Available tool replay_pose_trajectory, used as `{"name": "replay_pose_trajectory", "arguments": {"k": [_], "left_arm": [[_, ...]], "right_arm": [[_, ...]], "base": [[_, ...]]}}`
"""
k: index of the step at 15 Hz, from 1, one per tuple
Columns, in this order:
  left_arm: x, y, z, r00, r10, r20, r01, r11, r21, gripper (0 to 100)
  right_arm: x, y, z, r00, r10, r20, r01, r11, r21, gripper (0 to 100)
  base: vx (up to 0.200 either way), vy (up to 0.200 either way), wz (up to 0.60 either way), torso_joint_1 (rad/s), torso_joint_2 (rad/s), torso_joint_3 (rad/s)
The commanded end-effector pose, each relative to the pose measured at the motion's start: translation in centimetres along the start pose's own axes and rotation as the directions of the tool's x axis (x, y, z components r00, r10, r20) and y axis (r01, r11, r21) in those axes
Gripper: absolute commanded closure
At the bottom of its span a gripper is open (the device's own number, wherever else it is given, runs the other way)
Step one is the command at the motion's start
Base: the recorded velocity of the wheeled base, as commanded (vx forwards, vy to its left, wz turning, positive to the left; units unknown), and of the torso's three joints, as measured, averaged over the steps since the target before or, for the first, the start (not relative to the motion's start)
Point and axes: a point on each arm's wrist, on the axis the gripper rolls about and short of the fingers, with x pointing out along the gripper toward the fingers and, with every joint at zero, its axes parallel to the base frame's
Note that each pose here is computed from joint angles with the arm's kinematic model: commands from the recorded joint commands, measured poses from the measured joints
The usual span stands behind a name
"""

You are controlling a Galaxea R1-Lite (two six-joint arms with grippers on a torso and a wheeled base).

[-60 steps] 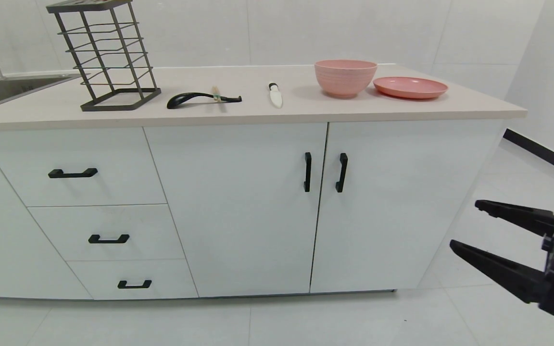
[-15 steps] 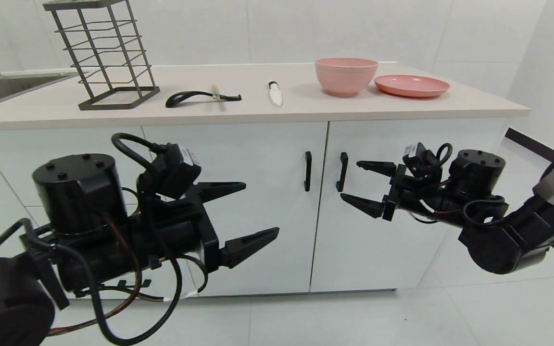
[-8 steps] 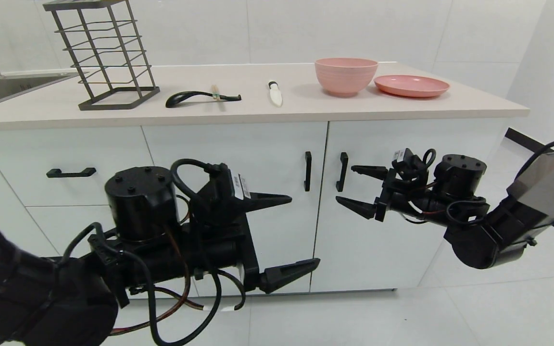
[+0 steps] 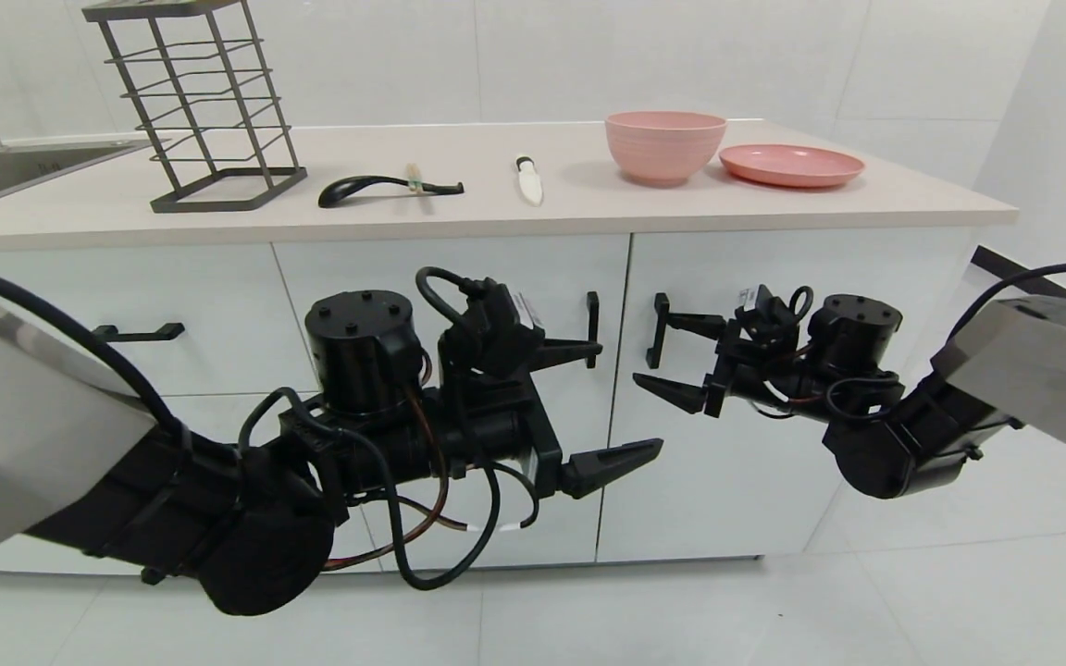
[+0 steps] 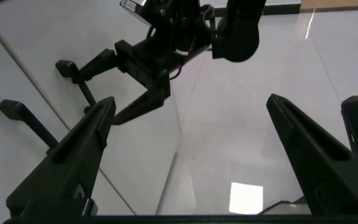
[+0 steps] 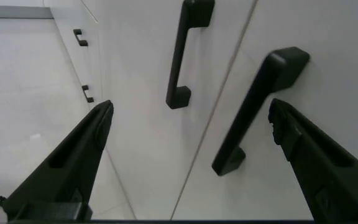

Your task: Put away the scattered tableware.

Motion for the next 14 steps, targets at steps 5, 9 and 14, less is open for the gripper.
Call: {"name": "replay_pose_trajectory", "arguments": {"k": [5, 9, 14], "left_arm": [[1.4, 1.4, -0.4, 1.0, 0.027, 0.011, -0.027, 0.998, -0.064, 0], [2.2, 1.9, -1.1, 0.999, 0.032, 0.009, -0.031, 0.997, -0.065, 0], [2.9, 2.4, -1.4, 0.999, 0.035, 0.012, -0.035, 0.997, -0.064, 0]], "right_arm": [[0.9, -0.3, -1.5, 0.988, 0.147, 0.053, -0.145, 0.989, -0.034, 0], [1.2, 0.3, -2.1, 0.969, 0.24, 0.062, -0.239, 0.971, -0.016, 0], [-1.1, 3.5, -0.3, 0.956, 0.287, 0.054, -0.288, 0.957, 0.017, 0]], "base": [[0.0, 0.0, 0.0, 0.0, 0.0, 0.0], [0.0, 0.0, 0.0, 0.0, 0.0, 0.0], [0.0, 0.0, 0.0, 0.0, 0.0, 0.0]]}}
